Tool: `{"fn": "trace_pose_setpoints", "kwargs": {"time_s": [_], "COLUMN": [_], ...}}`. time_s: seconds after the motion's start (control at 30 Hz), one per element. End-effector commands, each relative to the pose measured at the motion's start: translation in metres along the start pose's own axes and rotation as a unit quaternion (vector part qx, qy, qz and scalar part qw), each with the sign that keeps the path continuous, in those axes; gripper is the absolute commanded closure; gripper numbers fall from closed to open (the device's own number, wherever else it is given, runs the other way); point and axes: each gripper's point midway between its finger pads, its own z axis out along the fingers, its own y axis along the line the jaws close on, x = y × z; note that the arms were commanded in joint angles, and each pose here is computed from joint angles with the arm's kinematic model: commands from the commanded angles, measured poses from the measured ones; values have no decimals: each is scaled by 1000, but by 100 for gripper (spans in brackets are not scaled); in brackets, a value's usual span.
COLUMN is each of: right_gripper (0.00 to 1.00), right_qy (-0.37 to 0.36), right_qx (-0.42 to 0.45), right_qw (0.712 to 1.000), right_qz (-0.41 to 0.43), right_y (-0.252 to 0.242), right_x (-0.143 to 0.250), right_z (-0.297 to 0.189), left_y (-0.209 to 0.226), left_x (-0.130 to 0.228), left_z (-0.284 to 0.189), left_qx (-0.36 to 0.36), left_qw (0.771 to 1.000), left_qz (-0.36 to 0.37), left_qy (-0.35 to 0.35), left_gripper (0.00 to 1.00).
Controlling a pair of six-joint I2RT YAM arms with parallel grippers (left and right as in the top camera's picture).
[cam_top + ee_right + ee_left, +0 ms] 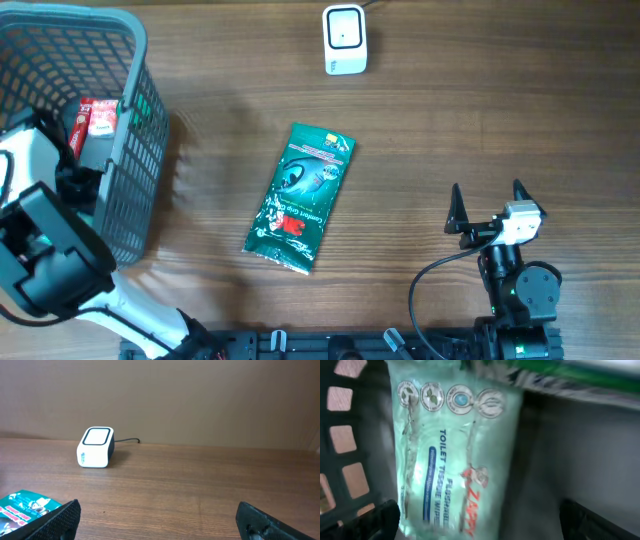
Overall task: Scan the item barcode
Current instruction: 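Reach the left gripper into the basket and grasp the tissue pack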
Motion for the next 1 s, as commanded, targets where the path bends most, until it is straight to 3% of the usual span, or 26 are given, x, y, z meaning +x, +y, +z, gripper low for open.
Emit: {"fn": "trace_pose_setpoints", "kwargs": {"time_s": [0.0,0.03,0.07,0.13,0.3,0.4,0.57,0.67,0.8,0.9,0.97], "right_gripper": [0,0,0,0,0,0,0,0,0,0,0], "right_qy": [-4,-4,-4,-4,-4,-4,-4,-5,-4,-4,-4], "right_qx": [5,5,5,5,5,5,5,5,5,5,5], "right_qw": [1000,1000,1000,1000,1000,1000,1000,1000,1000,1000,1000], "right_qz": [-3,-2,-3,-2,-3,-2,-3,-3,-2,-2,-2], "right_y": [-2,-2,-2,-2,-2,-2,-2,-2,-2,-2,-2], "right_x": [-2,-2,-2,-2,-2,-2,-2,-2,-2,-2,-2], "right_z": [0,0,0,0,0,0,0,0,0,0,0], "left_y": [20,21,23,27,30,31,37,51,69,83,75], "left_x": [17,21,26,35,32,14,-31,-44,-12,44,83], "left_z": [38,44,49,57,50,19,-92,-192,-272,-298,-318], "left_qx": [-60,-63,-65,-71,-71,-50,35,142,264,329,392], "left_qw": [998,998,998,997,997,999,993,967,930,917,898], "left_qz": [6,6,7,11,10,-5,-47,-75,-68,-31,30], "left_qy": [10,12,14,20,16,-9,-106,-195,-247,-224,-199], "left_gripper": [3,10,32,93,96,96,96,96,96,96,96]}}
